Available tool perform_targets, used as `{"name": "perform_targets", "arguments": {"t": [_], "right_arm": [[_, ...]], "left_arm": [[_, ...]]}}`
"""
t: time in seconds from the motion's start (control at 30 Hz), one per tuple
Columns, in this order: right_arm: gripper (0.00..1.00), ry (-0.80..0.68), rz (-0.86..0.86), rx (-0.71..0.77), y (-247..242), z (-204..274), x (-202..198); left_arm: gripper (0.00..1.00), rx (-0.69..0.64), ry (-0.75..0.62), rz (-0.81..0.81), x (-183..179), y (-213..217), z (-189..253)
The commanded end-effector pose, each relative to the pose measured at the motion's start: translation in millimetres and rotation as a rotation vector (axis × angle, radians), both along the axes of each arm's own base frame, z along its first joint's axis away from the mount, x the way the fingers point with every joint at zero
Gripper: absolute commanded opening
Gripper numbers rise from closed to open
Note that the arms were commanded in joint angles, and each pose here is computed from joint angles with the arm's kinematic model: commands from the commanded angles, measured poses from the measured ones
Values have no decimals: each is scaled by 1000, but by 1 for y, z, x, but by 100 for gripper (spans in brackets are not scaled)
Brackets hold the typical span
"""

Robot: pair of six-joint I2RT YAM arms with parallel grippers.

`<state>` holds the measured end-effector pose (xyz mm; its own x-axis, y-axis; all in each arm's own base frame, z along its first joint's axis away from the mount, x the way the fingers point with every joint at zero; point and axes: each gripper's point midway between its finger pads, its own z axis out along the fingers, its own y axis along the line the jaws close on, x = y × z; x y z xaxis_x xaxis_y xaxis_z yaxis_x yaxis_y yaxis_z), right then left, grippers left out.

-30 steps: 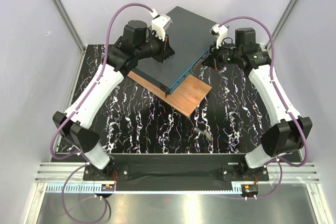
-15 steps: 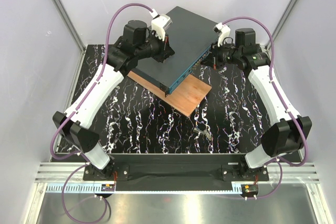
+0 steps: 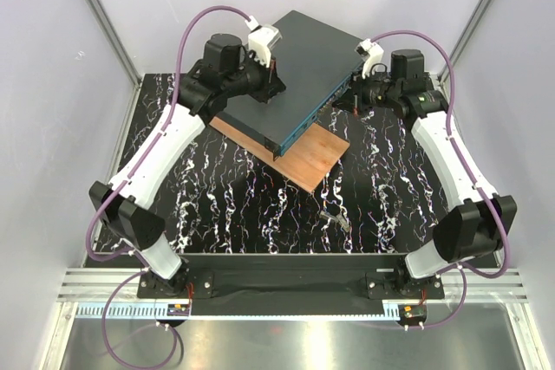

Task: Insert the plug into the switch port

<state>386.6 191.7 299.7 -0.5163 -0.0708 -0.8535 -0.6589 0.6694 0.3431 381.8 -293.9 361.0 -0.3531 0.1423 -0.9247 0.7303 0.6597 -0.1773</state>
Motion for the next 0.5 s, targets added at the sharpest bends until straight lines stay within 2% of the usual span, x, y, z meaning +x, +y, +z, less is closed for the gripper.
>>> {"name": "perform_targets", "arguments": {"t": [0.0, 0.1, 0.17, 0.2, 0.23, 0.27, 0.3, 0.33, 0.37, 0.4, 0.43, 0.47], "right_arm": [[4, -166, -9, 12, -10, 37, -4], [9, -188, -55, -18, -32, 42, -18], [15, -206, -76, -34, -42, 46, -29], [24, -197, -93, -41, -50, 45, -31], [29, -190, -100, -47, -54, 41, -35], [32, -200, -111, -46, -58, 46, -40], [42, -193, -126, -50, -64, 44, -43], [47, -182, -138, -50, -67, 42, -46], [57, -187, -153, -45, -71, 46, -50], [66, -171, -159, -41, -74, 43, -54], [78, -157, -171, -36, -78, 42, -56], [83, -153, -176, -34, -80, 42, -61]], "left_arm": [[0, -72, -65, 23, -6, 22, 35], [4, -106, -92, 58, -11, 44, 55], [15, -133, -112, 86, -14, 63, 67], [21, -148, -110, 96, -16, 70, 71], [28, -168, -138, 107, -24, 79, 84], [45, -167, -136, 141, -21, 94, 81], [53, -174, -143, 159, -23, 102, 85], [66, -183, -162, 176, -33, 112, 94], [88, -182, -166, 212, -32, 125, 94], [98, -169, -167, 222, -36, 132, 92], [99, -154, -165, 232, -47, 140, 92], [99, -133, -162, 251, -50, 148, 88]]}}
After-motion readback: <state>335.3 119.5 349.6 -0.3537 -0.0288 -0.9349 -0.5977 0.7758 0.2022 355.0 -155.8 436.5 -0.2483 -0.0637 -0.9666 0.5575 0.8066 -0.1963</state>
